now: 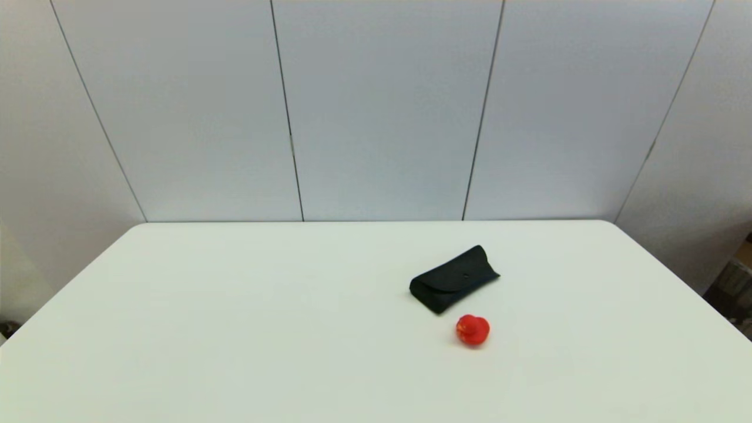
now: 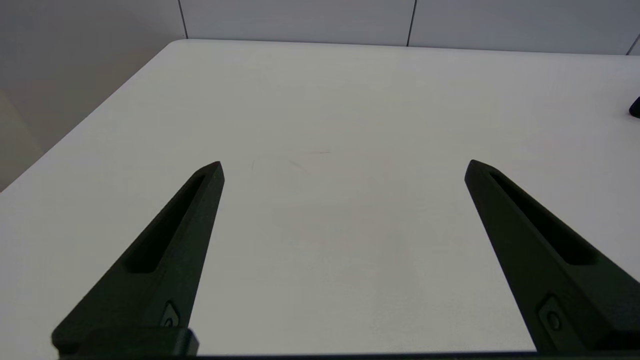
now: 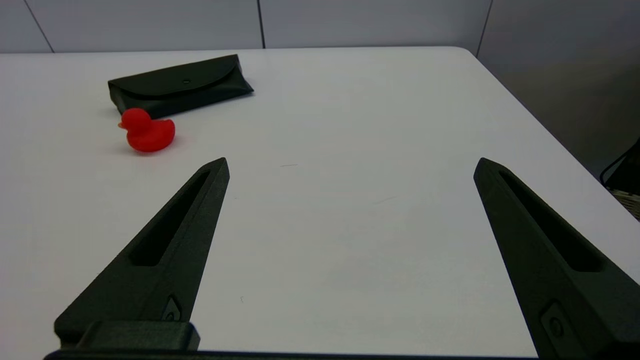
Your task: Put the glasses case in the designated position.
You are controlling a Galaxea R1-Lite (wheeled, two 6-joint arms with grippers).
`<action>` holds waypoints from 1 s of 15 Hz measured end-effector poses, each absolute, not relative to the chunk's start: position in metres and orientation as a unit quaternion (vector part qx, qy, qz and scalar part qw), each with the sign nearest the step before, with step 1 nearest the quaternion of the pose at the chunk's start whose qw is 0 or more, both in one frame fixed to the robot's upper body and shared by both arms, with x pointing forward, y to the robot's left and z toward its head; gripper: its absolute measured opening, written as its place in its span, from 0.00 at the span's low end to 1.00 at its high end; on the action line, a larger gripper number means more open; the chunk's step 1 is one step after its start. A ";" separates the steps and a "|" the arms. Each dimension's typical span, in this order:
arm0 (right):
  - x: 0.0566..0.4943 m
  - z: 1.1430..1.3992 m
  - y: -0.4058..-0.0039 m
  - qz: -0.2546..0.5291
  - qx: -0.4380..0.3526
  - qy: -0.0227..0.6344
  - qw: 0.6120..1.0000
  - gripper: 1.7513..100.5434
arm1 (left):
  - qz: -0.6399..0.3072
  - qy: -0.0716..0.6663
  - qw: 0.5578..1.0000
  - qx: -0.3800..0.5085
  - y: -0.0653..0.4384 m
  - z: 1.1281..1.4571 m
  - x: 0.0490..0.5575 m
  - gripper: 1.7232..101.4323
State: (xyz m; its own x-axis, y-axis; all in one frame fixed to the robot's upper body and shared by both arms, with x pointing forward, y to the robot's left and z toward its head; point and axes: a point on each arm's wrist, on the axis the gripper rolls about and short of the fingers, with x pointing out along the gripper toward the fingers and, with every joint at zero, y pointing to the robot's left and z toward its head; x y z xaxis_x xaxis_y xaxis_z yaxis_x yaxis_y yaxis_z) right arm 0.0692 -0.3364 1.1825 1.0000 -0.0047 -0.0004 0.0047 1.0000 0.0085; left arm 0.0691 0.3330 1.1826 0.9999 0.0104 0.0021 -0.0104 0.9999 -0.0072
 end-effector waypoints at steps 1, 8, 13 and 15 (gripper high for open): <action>0.069 1.182 -0.336 -0.002 0.004 0.000 1.000 0.96 | 0.005 -0.001 1.000 -0.004 0.333 1.183 0.069 0.96; 0.069 1.183 -0.336 -0.002 0.004 0.000 1.000 0.96 | 0.005 -0.001 1.000 -0.004 0.333 1.183 0.069 0.96; 0.069 1.183 -0.336 -0.002 0.005 -0.001 1.000 0.96 | 0.005 -0.001 1.000 -0.004 0.333 1.183 0.069 0.96; 0.069 1.183 -0.336 -0.003 0.005 0.000 1.000 0.96 | 0.005 -0.001 1.000 -0.004 0.333 1.183 0.069 0.96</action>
State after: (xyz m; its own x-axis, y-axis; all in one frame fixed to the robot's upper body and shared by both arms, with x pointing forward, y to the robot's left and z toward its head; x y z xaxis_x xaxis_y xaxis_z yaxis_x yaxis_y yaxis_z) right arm 0.0692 -0.3364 1.1826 1.0000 -0.0051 0.0009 0.0051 0.9999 0.0109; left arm 0.0691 0.3330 1.1826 0.9999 0.0104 0.0013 -0.0104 0.9999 -0.0077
